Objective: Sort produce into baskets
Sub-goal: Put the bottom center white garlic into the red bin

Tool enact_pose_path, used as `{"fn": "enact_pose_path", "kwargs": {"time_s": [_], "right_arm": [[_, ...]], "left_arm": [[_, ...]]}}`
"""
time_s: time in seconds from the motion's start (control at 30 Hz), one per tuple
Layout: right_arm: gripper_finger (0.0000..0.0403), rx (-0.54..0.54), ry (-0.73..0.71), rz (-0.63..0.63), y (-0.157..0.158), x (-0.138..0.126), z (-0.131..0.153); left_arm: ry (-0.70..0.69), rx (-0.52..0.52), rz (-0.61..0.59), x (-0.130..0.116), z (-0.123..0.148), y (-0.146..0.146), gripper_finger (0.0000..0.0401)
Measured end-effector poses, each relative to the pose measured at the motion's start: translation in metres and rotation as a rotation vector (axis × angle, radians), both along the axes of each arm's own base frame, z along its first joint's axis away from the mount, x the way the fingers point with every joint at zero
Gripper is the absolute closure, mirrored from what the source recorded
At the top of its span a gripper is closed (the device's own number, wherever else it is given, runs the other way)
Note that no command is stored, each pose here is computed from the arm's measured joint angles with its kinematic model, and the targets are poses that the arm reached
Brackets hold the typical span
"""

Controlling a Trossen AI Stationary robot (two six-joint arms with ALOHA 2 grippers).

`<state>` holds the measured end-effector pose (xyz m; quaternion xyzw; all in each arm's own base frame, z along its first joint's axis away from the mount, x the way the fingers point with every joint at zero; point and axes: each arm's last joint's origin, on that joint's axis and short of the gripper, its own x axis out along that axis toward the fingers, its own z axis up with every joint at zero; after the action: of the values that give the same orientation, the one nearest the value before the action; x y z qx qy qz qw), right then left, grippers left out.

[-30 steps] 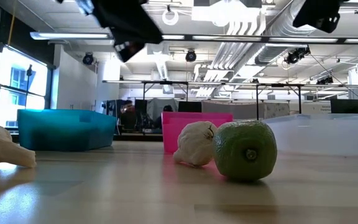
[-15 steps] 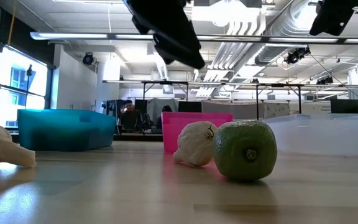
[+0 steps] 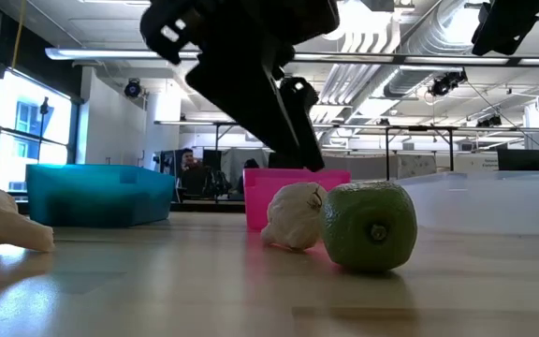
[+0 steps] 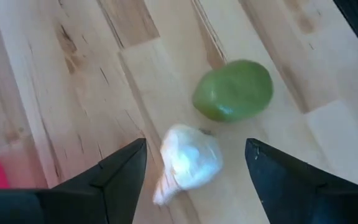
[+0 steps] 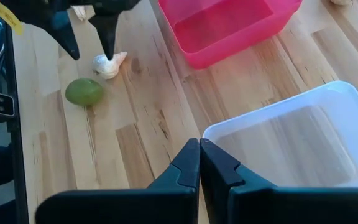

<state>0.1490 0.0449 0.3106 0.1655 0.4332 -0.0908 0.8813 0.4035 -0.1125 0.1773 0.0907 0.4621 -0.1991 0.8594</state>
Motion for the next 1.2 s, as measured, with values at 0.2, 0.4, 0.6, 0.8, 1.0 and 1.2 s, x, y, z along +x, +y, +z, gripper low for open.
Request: {"fn": "enact_pose_path", "kwargs": {"time_s": [0.2, 0.4, 0.6, 0.8, 1.0, 1.2], "right_arm": [[0.0403, -0.006, 0.013, 0.001, 0.0, -0.001, -0.001], [0.0403, -0.018, 0.048, 0.001, -0.001, -0.004, -0.003], [0.0403, -0.021, 0.057, 0.001, -0.002, -0.005, -0.003], [0.0403, -0.022, 0.059, 0.001, -0.002, -0.005, -0.003], [0.0403, -0.029, 0.058, -0.002, -0.002, -0.005, -0.003], [0.0403, -0.032, 0.057, -0.005, -0.002, -0.005, -0.003]], "left_arm": [[-0.01, 0.04, -0.056, 0.005, -0.015, -0.001, 0.0143], [-0.016, 0.109, -0.095, 0.006, -0.021, 0.0, 0.0144], [0.001, 0.141, -0.14, 0.006, -0.031, -0.004, 0.0144], [0.012, 0.144, -0.135, 0.004, -0.034, -0.008, 0.0153], [0.056, 0.15, -0.13, 0.001, -0.036, -0.007, 0.02], [0.058, 0.165, -0.155, 0.0, -0.036, -0.007, 0.0257]]}}
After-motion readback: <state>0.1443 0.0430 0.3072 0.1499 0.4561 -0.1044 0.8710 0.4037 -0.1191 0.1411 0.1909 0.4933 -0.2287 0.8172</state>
